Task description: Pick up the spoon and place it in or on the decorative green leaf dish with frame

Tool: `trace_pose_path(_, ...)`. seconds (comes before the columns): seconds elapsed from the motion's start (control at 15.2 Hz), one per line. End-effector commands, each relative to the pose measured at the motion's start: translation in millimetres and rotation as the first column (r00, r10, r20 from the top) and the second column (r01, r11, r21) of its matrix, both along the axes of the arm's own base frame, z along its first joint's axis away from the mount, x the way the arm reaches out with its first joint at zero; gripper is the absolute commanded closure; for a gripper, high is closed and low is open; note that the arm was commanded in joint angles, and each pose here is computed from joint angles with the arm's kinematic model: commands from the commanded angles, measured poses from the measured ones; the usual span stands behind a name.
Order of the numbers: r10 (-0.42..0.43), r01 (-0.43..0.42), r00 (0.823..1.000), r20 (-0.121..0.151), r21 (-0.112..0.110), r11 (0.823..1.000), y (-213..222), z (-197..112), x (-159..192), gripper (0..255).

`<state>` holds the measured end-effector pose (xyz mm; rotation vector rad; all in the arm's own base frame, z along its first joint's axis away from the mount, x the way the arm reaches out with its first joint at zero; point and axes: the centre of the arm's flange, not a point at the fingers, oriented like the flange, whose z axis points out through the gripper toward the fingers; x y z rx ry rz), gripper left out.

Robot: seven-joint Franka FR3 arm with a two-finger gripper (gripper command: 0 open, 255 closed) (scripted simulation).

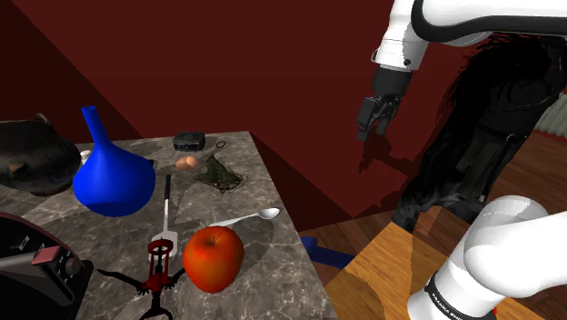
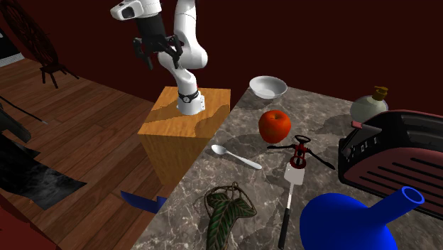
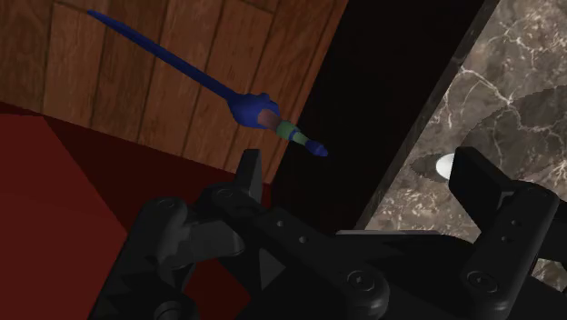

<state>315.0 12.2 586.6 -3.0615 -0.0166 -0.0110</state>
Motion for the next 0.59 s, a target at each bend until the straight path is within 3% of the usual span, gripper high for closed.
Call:
trace_pose_path(0.0,0.000,0.000,1.000,0.000,0.000,1.000,0,0,0,0)
trace_pose_path(0.26,0.127,-0.127,0.992,0.025,0.018,0.992,20,-33,32,0)
trace_pose_path(0.53,0.251,-0.253,0.967,0.052,0.033,0.967,46,-64,63,0)
